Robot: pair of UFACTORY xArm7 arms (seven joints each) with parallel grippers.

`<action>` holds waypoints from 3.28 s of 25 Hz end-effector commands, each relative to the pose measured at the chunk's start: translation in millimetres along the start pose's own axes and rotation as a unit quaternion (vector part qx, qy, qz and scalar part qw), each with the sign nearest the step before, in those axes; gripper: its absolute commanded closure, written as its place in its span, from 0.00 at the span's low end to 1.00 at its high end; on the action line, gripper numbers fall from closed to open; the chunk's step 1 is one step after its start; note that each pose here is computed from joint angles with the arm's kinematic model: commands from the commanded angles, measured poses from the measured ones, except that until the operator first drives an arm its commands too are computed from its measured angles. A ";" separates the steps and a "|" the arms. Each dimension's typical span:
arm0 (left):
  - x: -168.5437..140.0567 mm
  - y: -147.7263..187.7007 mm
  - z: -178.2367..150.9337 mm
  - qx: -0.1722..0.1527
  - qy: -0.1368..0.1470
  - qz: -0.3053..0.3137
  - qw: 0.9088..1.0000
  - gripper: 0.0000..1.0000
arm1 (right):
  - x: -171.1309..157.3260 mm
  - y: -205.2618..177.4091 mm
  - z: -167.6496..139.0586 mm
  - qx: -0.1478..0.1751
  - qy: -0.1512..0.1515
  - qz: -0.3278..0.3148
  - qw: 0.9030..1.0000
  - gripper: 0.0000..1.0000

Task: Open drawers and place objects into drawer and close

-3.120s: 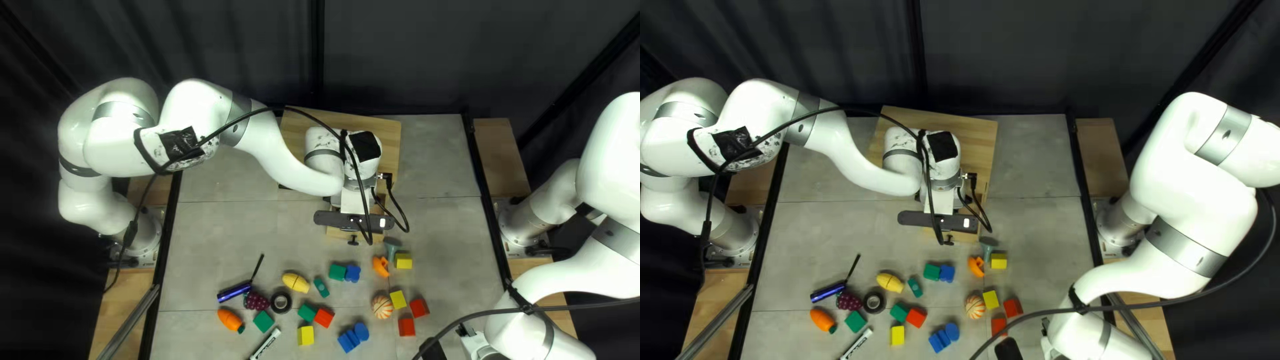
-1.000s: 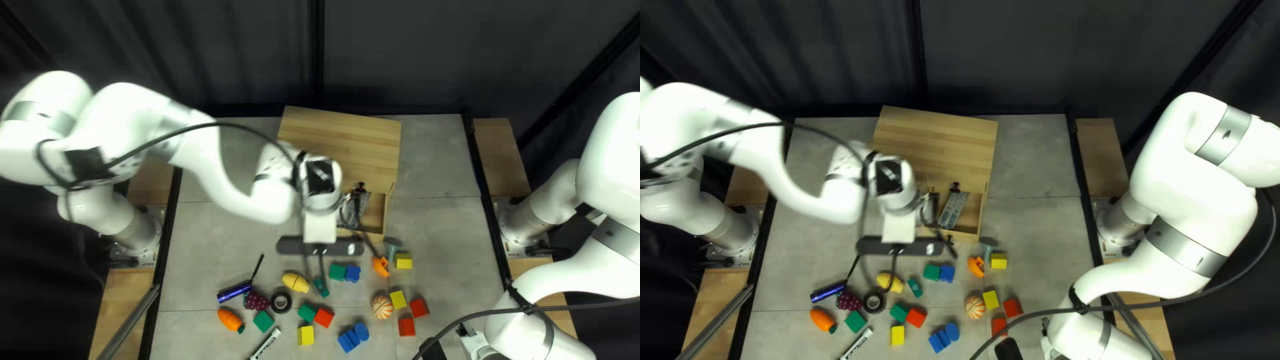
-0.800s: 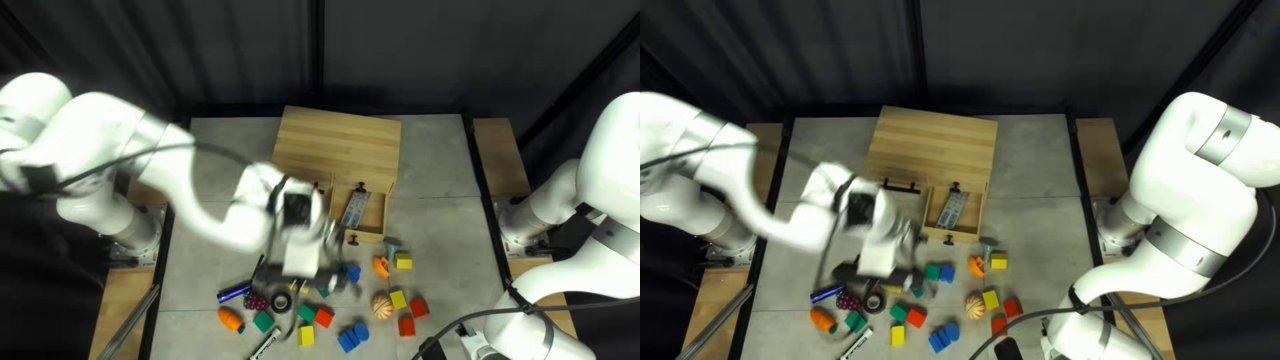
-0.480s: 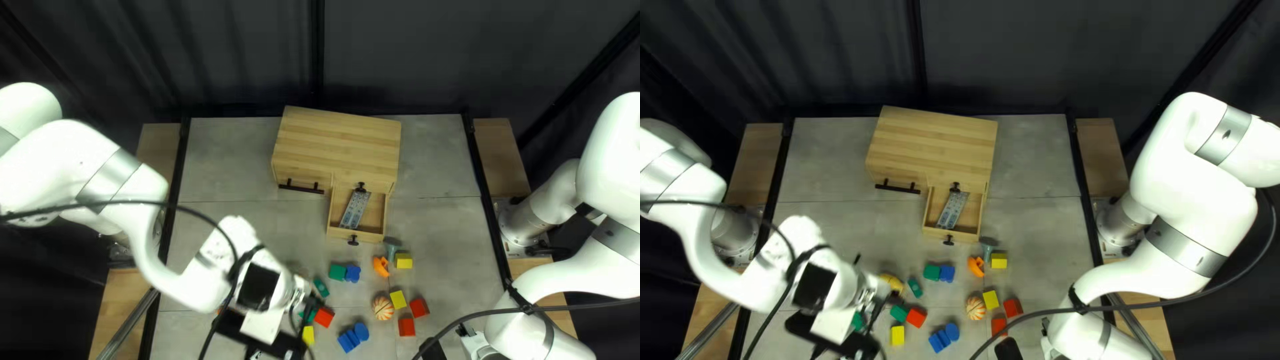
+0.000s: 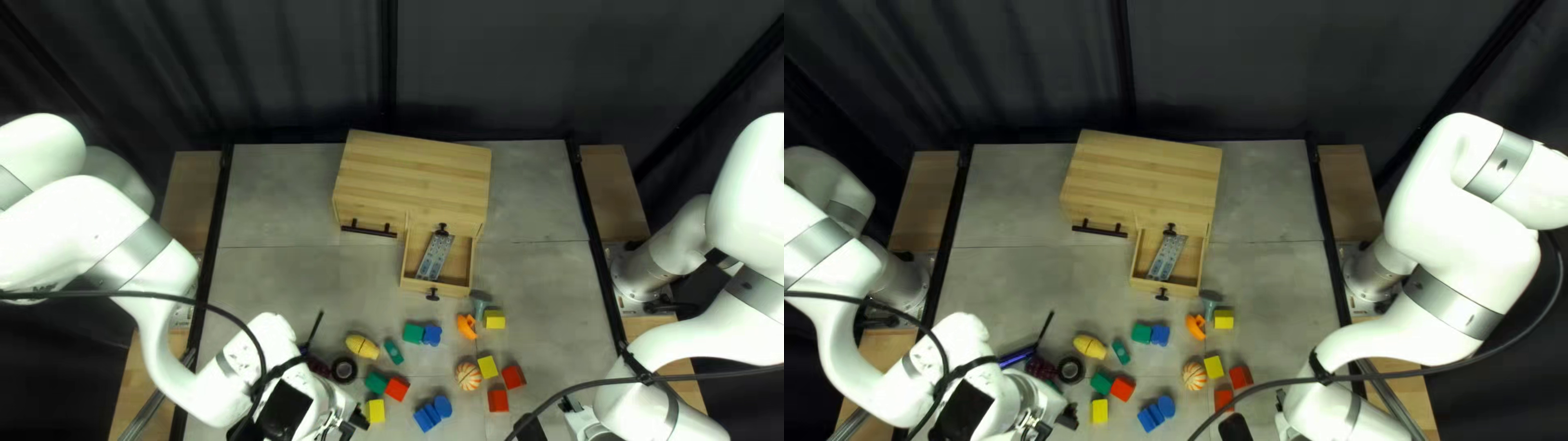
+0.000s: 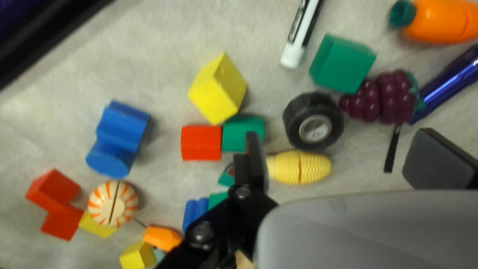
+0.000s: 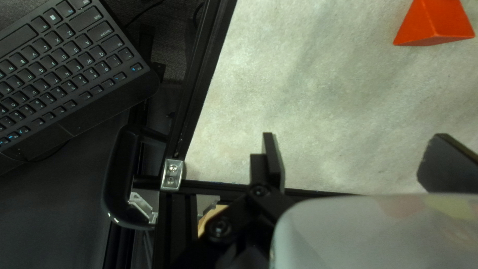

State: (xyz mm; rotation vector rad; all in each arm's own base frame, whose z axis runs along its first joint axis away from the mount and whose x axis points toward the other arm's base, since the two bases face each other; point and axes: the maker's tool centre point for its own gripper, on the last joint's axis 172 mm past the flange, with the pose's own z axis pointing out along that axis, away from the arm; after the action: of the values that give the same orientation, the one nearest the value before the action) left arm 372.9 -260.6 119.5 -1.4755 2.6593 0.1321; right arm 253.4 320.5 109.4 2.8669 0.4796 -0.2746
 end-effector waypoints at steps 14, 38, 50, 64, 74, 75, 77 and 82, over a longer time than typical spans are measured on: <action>9.2 15.3 -13.8 -0.015 0.015 0.007 1.000 0.00 | 0.0 0.0 0.0 0.000 0.000 0.000 1.000 0.00; 8.7 80.0 -6.4 -0.066 0.061 0.062 0.994 0.00 | 0.0 0.0 0.0 0.000 0.000 0.000 1.000 0.00; 13.6 108.4 21.6 -0.043 0.051 0.123 0.990 0.00 | 0.0 0.0 0.0 0.000 0.000 0.000 1.000 0.00; 33.5 119.2 15.0 -0.032 0.064 0.060 0.996 0.00 | 0.0 0.0 0.0 0.000 0.000 0.000 1.000 0.00; 46.7 115.8 10.8 -0.065 0.094 0.129 0.985 0.00 | 0.0 0.0 0.0 0.000 0.000 0.000 1.000 0.00; 46.2 117.1 11.6 -0.067 0.095 0.132 0.984 0.00 | 0.0 0.0 0.0 0.000 0.000 0.000 1.000 0.00; 43.4 122.4 16.5 -0.073 0.096 0.137 0.983 0.00 | 0.0 0.0 0.0 0.000 0.000 0.000 1.000 0.00; 32.0 129.3 32.3 -0.079 0.085 0.134 0.984 0.00 | 0.0 0.0 0.0 0.000 0.000 0.000 1.000 0.00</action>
State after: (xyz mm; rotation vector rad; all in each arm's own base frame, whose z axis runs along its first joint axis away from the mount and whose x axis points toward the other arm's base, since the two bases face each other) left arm 246.5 -222.8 93.9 -1.2033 3.0545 0.2350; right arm 253.4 320.5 109.4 2.8669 0.4796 -0.2746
